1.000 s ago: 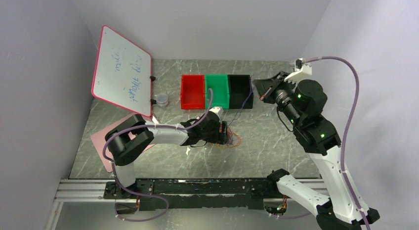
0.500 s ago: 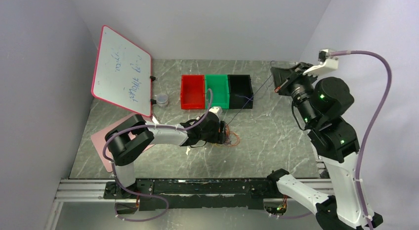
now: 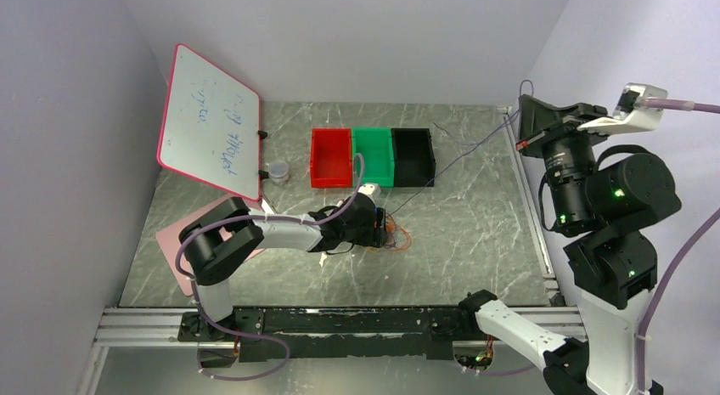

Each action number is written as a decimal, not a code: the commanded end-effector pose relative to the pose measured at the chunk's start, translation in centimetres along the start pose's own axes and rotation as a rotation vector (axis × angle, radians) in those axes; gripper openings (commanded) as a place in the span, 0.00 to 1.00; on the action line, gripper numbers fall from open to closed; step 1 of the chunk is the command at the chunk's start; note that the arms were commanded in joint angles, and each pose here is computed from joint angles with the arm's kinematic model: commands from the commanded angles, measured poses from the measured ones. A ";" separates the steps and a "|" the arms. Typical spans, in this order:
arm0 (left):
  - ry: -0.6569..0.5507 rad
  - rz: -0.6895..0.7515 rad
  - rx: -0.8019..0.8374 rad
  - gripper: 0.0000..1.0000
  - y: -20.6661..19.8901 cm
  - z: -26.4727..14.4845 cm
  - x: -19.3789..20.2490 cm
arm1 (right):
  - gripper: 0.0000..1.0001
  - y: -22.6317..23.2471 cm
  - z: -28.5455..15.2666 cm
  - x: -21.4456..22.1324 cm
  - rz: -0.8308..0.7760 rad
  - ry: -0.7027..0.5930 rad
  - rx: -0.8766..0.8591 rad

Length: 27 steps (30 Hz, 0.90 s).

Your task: Untangle the cables

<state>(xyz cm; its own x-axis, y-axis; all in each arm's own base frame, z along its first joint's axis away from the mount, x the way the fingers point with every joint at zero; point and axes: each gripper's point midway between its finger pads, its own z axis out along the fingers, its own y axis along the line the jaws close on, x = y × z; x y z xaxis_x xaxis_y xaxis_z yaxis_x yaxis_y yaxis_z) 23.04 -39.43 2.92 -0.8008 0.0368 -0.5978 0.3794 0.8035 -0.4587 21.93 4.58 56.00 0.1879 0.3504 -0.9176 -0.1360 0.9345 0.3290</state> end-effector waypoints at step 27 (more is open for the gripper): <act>0.021 0.030 -0.163 0.07 3.9 -2.6 1.3 | 0.00 -6.7 -0.9 -2.4 -0.158 -0.107 0.355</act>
<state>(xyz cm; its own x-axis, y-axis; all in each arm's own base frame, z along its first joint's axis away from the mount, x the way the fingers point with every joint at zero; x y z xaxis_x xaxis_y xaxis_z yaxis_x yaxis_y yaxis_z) 22.83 -37.45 2.18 -0.8018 0.0364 -0.5965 0.3458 0.8423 -0.4135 19.64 -2.46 59.58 0.3754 0.2048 -0.9040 0.1566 0.9472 0.2797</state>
